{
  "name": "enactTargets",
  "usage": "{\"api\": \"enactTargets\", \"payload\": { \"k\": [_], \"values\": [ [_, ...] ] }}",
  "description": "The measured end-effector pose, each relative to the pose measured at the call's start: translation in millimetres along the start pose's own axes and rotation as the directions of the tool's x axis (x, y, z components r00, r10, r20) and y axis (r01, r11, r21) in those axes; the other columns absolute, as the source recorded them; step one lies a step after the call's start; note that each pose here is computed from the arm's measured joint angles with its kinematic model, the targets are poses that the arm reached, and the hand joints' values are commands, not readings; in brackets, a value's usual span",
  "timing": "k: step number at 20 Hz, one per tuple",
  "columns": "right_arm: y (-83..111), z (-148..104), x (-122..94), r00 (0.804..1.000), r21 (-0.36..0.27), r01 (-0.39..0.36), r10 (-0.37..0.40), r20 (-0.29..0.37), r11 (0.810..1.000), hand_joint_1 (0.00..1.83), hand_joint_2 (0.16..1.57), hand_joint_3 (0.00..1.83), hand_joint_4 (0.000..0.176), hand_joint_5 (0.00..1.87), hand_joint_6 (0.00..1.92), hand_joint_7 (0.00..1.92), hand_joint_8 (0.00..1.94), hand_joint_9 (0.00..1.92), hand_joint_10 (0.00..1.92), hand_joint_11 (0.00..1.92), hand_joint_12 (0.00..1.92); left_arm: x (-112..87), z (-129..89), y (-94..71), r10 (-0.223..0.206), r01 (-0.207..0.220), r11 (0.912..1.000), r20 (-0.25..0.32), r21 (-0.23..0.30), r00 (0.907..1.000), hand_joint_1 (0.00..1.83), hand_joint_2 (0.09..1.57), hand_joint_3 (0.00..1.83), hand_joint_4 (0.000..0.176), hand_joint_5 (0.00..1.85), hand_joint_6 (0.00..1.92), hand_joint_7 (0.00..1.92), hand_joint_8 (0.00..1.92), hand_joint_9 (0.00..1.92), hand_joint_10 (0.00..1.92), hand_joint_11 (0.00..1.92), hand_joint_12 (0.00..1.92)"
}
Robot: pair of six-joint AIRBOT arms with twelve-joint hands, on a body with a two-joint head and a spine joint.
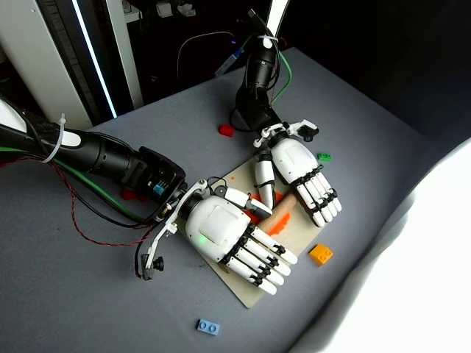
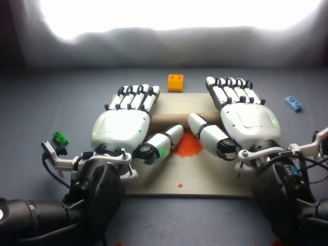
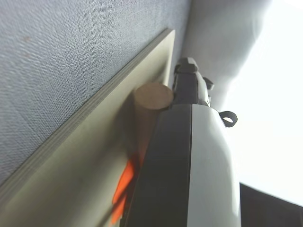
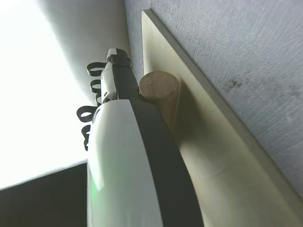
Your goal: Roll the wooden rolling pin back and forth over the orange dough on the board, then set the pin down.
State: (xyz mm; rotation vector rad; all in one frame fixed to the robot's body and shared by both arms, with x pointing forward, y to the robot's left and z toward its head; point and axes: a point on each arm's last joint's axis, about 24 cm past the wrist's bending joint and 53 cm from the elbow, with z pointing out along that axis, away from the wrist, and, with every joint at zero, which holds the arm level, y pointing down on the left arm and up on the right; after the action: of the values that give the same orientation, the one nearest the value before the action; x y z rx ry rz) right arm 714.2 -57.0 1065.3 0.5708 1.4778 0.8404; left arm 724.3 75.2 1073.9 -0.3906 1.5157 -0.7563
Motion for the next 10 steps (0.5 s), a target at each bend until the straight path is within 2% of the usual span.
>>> {"api": "enactTargets", "payload": {
  "k": [10],
  "values": [
    [-5.4, 3.9, -2.8, 0.999, 0.009, 0.037, -0.037, 0.001, 0.999, 0.00, 1.39, 0.00, 0.000, 0.04, 0.01, 0.04, 0.01, 0.00, 0.00, 0.00, 0.00, -1.8, 14.3, -5.5, 0.005, -0.005, 1.0000, -0.014, 0.007, 0.9999, 0.00, 1.43, 0.00, 0.000, 0.00, 0.00, 0.02, 0.00, 0.00, 0.00, 0.00, 0.00]
  ]
}}
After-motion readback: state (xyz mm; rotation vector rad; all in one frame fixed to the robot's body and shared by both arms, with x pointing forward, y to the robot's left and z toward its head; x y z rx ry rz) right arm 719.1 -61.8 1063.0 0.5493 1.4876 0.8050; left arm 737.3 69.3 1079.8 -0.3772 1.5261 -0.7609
